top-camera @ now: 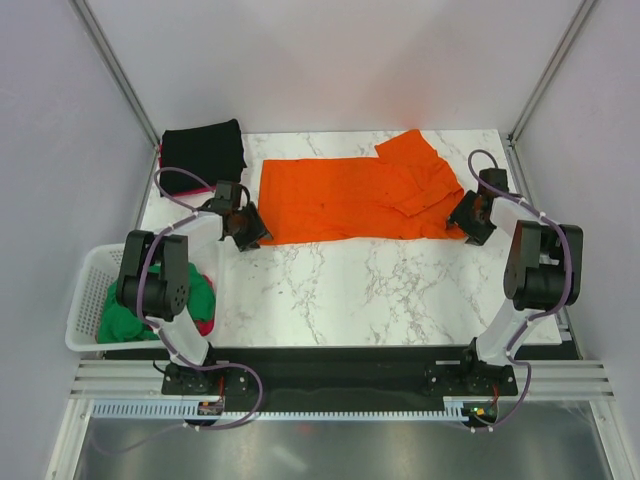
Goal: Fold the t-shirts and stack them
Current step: Fold the tshirt
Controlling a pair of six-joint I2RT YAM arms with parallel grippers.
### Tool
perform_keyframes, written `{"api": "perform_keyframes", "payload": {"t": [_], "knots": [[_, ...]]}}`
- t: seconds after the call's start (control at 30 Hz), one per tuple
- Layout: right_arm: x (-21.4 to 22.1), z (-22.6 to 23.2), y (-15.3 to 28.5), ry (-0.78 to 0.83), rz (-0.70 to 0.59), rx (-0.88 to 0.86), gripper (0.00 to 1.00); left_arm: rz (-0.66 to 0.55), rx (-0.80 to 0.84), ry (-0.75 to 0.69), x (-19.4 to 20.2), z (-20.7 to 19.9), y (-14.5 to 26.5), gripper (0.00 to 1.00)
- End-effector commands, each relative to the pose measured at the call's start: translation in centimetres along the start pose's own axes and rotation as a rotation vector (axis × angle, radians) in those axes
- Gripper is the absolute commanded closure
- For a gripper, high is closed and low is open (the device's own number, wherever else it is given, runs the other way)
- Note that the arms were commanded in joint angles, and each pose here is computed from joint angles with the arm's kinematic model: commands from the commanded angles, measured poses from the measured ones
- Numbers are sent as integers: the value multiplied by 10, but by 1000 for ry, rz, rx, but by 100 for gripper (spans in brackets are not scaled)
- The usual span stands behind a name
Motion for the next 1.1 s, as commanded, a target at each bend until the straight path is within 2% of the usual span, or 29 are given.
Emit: {"api": "perform_keyframes", "payload": {"t": [0.0,0.07,0.13,0.17,0.2,0.23,0.27,0.3,0.33,0.47,0.53,0.73,0.9,0.97,1.03,1.07], "knots": [[-21,5,-2,-21,-59,-20,30,-23,1,18,-5,-7,-15,46],[-20,0,-3,-24,-62,-2,35,-23,-12,18,-5,-6,-22,51],[-22,-2,-3,-28,-64,3,44,-44,-19,6,-10,-9,-25,58],[-22,-3,-3,-30,-63,4,55,-63,-9,-13,-17,-15,-23,61],[-22,-4,-3,-34,-59,7,65,-75,-1,-25,-19,-18,-22,68],[-23,-4,0,-35,-48,13,75,-88,7,-33,-23,-22,-19,83],[-24,-6,2,-34,-45,25,94,-94,10,-40,-25,-25,-16,90],[-26,-8,6,-32,-46,35,100,-118,33,-50,-34,-35,-5,94],[-28,-9,13,-30,-45,49,100,-129,29,-53,-38,-38,1,98],[-42,-20,55,-38,-122,102,100,-204,41,-72,-52,-52,45,98],[-34,-29,63,-36,-110,137,100,-221,55,-67,-50,-54,66,98],[5,-47,77,-55,-77,147,100,-212,74,-31,-18,-30,96,98],[29,-66,88,-113,-54,135,99,-165,78,5,20,2,103,98],[40,-70,94,-140,-51,115,94,-157,98,23,34,12,109,96],[50,-80,98,-178,-47,118,89,-132,122,34,47,17,112,89],[48,-79,107,-187,-79,95,68,-115,121,45,58,23,111,85]]}}
Point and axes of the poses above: each gripper's point midway between its finger pads, its own y axis back along the fingers, its own z axis along the line the jaws close on, x = y × z, the point moved 2 cm from there along y, back along the fingers, and after that the axes turned 11 degrees about y, right-handed, at the moved point
